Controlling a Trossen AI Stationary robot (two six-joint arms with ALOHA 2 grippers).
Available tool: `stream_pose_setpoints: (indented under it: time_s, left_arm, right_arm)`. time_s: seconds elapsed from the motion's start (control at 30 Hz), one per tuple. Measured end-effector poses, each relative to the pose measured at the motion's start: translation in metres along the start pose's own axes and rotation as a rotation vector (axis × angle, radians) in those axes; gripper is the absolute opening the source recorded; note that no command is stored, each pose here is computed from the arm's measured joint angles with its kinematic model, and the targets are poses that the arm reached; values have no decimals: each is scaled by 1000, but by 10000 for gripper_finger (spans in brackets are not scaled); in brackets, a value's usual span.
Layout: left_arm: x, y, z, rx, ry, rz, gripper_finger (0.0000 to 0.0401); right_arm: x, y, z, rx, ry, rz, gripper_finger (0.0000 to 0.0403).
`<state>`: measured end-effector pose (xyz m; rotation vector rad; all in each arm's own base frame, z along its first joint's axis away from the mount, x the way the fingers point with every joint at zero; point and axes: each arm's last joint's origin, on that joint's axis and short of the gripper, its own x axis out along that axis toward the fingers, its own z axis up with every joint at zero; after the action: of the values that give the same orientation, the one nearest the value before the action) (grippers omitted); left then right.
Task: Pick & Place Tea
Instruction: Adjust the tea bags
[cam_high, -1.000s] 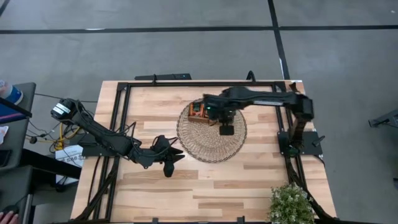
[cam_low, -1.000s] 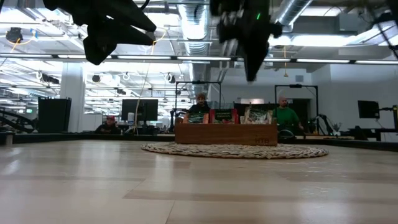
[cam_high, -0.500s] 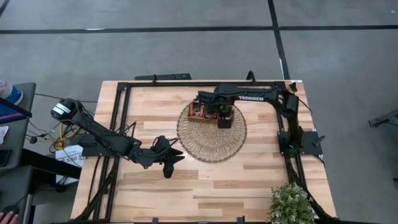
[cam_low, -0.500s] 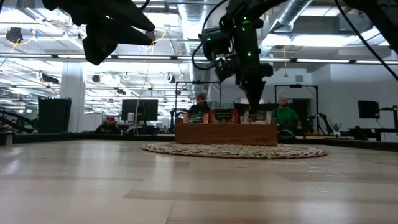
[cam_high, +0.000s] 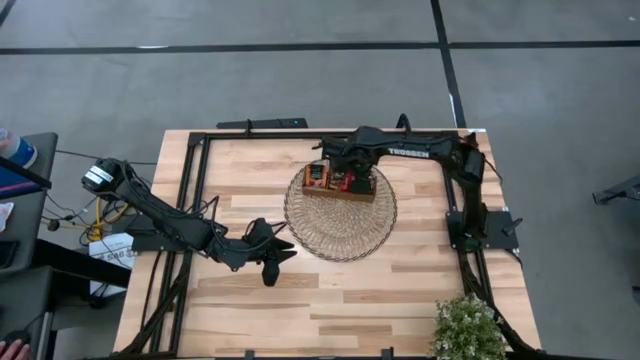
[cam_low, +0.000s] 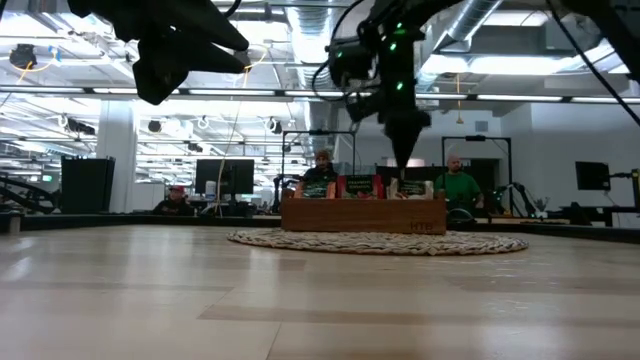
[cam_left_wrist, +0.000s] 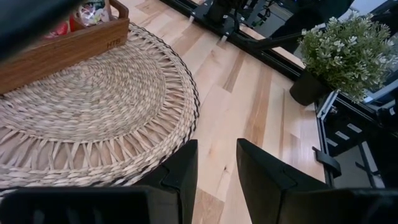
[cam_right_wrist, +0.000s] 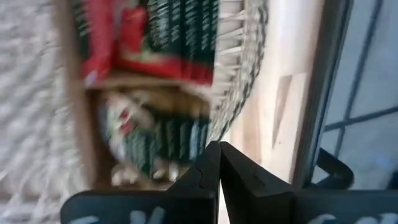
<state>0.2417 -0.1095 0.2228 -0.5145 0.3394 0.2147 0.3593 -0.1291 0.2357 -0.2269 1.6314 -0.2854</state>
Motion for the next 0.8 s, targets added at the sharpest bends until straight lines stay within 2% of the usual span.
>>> stream_pose_setpoints:
  time_s: [0.1,0.2,0.27,0.4,0.53,0.63,0.73,0.8]
  left_arm:
    - [0,0,0,12,4,4,101]
    - [0,1,-1,24,5,5,101]
    - [0,1,-1,25,6,6,101]
    - [0,1,-1,22,5,4,101]
    - [0,0,0,15,2,2,101]
    - [0,0,0,12,0,0,101]
    - [0,0,0,14,-1,0,101]
    - [0,0,0,14,-1,0,101]
  right_arm:
    - [-18,-1,-13,-12,-34,122,0]
    - [-41,-6,-25,1,-168,296,0]
    - [-54,-6,-30,5,-251,362,0]
    - [-56,-5,-38,-1,-204,399,0]
    - [-33,-1,-31,-9,-142,415,0]
    - [-23,2,-15,-52,-217,433,0]
    - [-26,8,-4,-112,-339,479,0]
    - [-28,10,2,-132,-395,470,0]
